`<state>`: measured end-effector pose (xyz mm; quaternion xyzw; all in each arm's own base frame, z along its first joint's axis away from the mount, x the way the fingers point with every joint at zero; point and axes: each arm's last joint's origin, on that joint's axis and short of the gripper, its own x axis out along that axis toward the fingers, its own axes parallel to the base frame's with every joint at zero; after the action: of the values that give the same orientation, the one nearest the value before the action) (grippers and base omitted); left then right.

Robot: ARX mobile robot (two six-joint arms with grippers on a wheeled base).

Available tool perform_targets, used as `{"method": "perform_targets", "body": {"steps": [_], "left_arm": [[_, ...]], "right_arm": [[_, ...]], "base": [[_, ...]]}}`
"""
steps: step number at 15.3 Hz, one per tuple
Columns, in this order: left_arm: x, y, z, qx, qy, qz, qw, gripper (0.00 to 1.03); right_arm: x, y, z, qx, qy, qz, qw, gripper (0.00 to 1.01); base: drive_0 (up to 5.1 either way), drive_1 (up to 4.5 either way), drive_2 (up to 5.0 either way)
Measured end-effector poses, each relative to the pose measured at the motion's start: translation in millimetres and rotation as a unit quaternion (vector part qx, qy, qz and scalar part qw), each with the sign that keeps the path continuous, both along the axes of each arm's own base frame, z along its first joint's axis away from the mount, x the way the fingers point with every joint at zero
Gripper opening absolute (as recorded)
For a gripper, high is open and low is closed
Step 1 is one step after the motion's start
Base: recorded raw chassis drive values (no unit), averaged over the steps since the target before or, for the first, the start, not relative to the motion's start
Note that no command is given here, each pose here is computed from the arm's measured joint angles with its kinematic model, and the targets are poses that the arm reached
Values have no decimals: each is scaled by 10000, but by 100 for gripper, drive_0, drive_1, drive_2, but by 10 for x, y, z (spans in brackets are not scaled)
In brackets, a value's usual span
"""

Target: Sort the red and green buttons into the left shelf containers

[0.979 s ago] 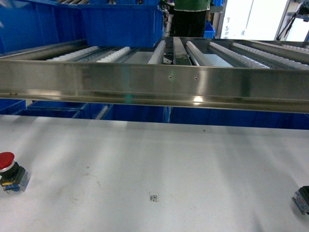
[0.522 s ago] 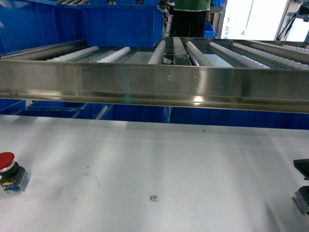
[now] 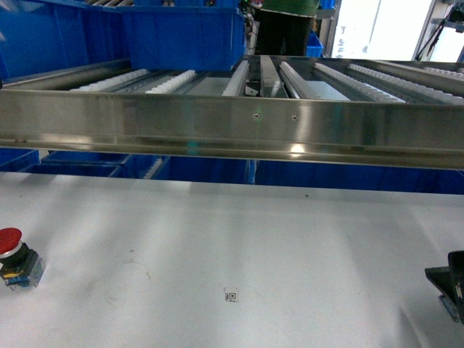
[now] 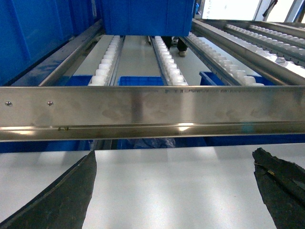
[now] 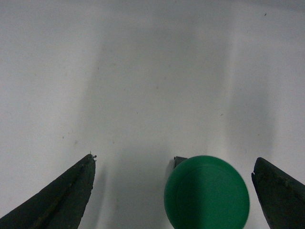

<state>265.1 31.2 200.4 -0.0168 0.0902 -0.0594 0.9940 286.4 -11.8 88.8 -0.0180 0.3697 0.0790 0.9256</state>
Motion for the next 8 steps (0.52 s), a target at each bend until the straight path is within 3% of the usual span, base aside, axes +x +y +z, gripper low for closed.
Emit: {"method": "perform_targets", "body": {"steps": [8], "left_arm": [[0,0,0,0,-2,0,10000,98]], "right_arm": [[138,-17,-248,-185,361,90,9991,98]], "base": [[0,0,0]]}}
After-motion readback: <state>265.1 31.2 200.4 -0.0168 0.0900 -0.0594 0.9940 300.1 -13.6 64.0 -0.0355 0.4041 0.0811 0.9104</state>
